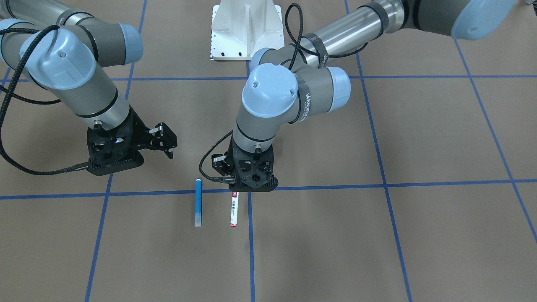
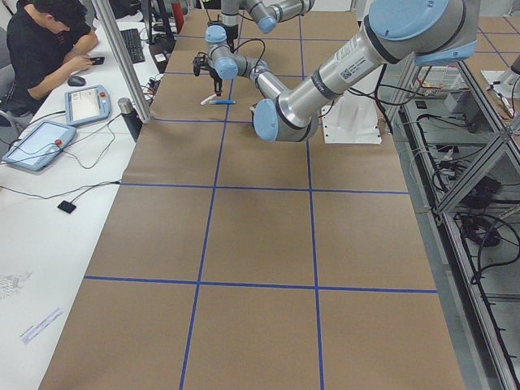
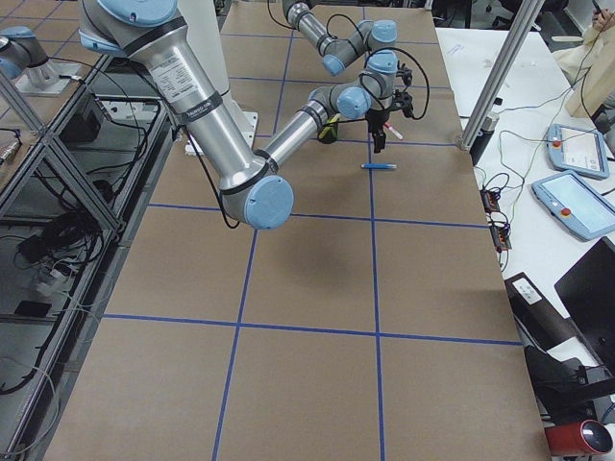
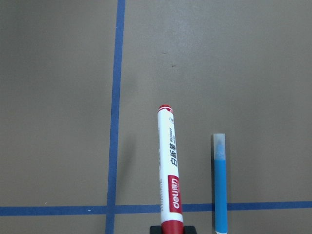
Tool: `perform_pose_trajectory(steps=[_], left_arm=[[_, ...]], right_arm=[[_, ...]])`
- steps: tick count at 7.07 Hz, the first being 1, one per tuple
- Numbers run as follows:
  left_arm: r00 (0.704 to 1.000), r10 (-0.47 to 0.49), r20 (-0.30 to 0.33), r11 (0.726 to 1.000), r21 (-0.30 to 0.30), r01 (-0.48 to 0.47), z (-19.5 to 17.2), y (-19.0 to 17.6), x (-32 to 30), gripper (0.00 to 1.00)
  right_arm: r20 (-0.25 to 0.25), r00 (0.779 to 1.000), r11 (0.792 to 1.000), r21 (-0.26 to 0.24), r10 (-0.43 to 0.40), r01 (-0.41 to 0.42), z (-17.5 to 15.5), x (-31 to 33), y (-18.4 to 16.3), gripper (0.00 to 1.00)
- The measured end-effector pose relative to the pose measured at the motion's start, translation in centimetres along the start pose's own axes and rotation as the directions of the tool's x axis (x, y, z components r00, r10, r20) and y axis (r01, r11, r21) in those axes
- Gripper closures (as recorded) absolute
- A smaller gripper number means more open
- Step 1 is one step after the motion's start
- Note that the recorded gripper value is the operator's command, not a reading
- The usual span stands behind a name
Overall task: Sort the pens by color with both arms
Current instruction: 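Lower the red-capped marker beside the blue marker with the left gripper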
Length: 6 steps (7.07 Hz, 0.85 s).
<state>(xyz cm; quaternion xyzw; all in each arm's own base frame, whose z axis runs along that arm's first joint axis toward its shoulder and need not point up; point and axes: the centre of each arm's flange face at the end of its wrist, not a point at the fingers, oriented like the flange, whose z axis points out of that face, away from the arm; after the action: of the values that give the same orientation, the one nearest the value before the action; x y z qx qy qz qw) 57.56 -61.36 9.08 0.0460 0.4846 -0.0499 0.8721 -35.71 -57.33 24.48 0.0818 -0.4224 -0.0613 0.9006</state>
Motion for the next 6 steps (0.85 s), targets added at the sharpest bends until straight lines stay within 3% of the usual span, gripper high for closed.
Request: perform_pose_trajectory(steps=[1, 3, 4, 6], left_arm=[[1.0, 0.003, 0.006, 1.0, -0.001, -0.003, 0.6, 0.4, 0.2, 0.51], [1.0, 0.007, 0.007, 1.0, -0.004, -0.007, 1.1, 0.8, 0.4, 0.49], [1.0, 0.01, 0.006, 1.0, -0.007, -0.01, 1.2, 1.1, 0.5, 0.41], [1.0, 0.021, -0.001, 1.0, -0.01, -0.021, 1.0, 1.5, 0.9, 0.41]], right_arm=[[0.001, 1.0, 1.0, 0.001, 0.001, -0.001, -0.1, 0.0, 0.0, 0.01], [0.0, 1.0, 1.0, 0.004, 0.003, -0.003, -0.2, 0.1, -0.1, 0.01], [0.0, 1.0, 1.0, 0.005, 0.005, -0.005, -0.3, 0.2, -0.2, 0.01], [0.0, 1.0, 1.0, 0.007, 0.01, -0.01, -0.4, 0.1, -0.3, 0.01]])
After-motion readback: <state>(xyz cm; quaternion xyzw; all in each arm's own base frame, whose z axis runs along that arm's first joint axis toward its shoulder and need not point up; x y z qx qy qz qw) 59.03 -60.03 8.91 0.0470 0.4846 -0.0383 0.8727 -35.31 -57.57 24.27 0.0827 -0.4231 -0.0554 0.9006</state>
